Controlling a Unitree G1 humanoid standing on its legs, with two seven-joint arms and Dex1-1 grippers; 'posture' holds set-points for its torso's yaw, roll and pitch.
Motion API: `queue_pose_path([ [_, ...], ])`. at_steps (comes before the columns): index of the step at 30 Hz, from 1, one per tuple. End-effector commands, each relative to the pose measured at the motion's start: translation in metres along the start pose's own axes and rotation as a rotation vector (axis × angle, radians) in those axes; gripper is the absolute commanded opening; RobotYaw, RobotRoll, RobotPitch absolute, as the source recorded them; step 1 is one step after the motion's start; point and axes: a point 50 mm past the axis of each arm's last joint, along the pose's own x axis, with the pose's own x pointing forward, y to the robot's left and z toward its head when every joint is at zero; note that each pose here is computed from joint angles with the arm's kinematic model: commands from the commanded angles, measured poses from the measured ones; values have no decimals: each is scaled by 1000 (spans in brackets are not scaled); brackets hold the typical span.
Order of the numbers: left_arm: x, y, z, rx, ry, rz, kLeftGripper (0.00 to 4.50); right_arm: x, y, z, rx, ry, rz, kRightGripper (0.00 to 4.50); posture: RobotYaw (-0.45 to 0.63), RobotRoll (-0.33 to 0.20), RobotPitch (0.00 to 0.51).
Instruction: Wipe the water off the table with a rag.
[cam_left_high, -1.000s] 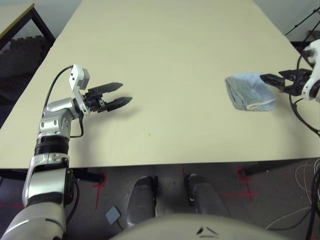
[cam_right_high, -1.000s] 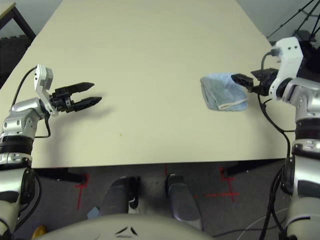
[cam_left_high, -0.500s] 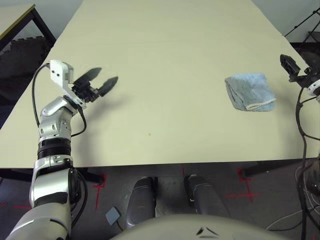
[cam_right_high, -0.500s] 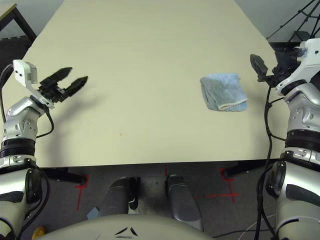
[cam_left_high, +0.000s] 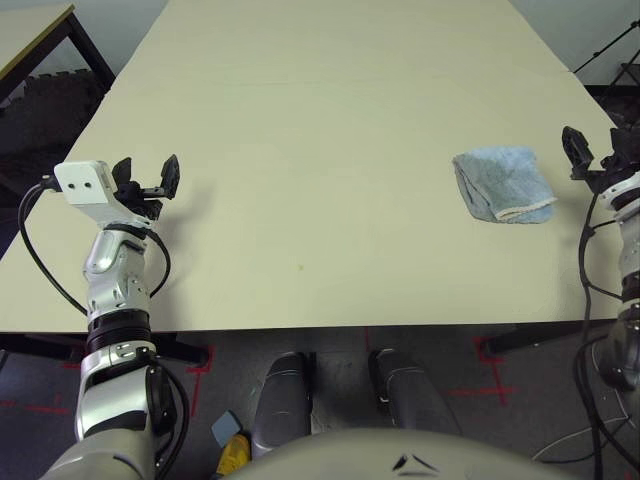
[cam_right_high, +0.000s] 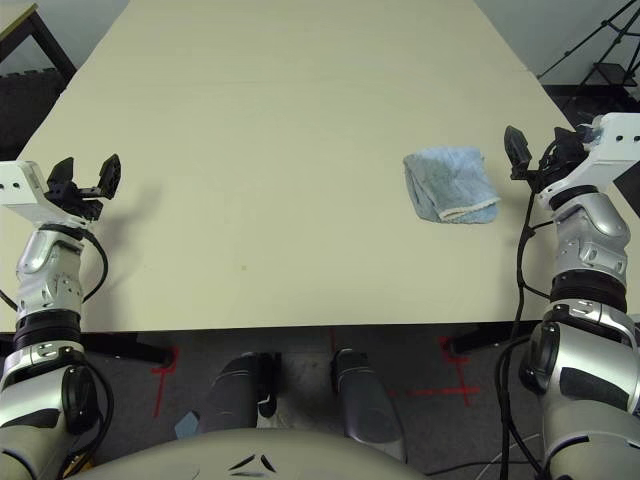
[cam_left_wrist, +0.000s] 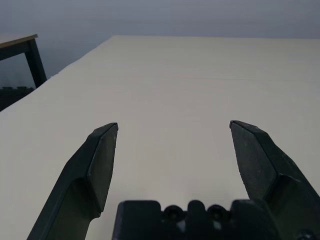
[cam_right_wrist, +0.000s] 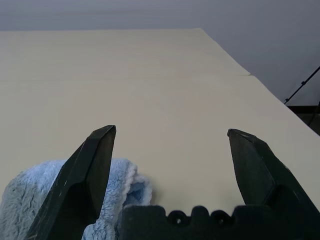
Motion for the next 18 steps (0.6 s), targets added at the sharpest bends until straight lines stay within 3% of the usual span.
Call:
queue_pose_path([
  [1,-4,7,2,26,-11,43,4500,-1,-1,-2,14,-9,-7,4456,-53,0,197],
  [18,6,8,4,34,-16,26,4500,-2,-4,-1,6,-22,-33,4456,-72,0,183],
])
